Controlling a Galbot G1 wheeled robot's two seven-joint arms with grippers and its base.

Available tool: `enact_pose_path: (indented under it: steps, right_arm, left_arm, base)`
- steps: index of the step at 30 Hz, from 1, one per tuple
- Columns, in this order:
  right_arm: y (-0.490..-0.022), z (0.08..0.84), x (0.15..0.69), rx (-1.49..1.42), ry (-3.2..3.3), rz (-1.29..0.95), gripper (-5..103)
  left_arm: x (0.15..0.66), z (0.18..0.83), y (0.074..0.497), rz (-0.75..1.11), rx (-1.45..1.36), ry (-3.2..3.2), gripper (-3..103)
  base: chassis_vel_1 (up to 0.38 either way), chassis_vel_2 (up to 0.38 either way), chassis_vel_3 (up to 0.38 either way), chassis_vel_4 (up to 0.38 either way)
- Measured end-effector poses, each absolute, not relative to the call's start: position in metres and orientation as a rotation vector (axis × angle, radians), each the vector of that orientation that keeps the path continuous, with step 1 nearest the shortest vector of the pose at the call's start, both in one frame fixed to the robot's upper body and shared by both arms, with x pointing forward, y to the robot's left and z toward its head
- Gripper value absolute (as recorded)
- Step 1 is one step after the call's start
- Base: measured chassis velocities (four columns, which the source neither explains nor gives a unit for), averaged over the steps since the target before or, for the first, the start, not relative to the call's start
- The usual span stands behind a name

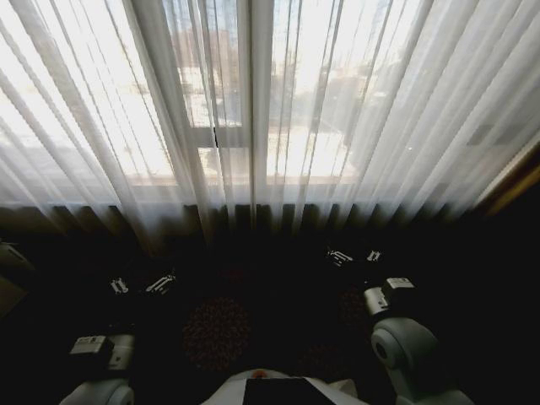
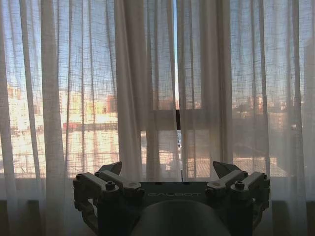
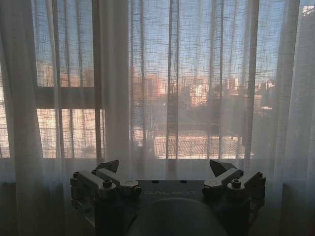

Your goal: Open the curtains by pulling them apart, changing their state from closed to fully open.

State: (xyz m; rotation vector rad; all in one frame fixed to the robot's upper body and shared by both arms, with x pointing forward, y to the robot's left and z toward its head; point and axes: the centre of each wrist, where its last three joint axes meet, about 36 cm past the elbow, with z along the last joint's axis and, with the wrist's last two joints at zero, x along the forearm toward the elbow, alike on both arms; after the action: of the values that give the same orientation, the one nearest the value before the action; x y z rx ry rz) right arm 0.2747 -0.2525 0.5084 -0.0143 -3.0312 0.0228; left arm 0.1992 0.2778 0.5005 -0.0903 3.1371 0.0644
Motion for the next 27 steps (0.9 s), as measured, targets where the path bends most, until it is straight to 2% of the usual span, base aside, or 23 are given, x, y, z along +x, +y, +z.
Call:
enact_pose_path:
  steps: [15, 19, 27]
  right_arm:
    - [-0.2554, 0.5046, 0.2758, -0.031, -3.029, 0.067, 100]
    - [-0.2549, 0.5028, 0.2751, -0.036, -3.028, 0.081, 100]
    - [-0.2536, 0.5019, 0.2748, -0.030, -3.039, 0.076, 100]
  left_arm:
    - [0.1980, 0.4989, 0.2761, 0.064, -0.087, 3.134, 100]
    - [0.1965, 0.4986, 0.2760, 0.079, -0.090, 3.124, 100]
    - [0.1899, 0.4965, 0.2744, 0.093, -0.075, 3.119, 100]
  base:
    - [0.007, 0.016, -0.007, -0.014]
    - [0.068, 0.176, -0.054, -0.170]
    - [0.109, 0.357, -0.089, -0.370]
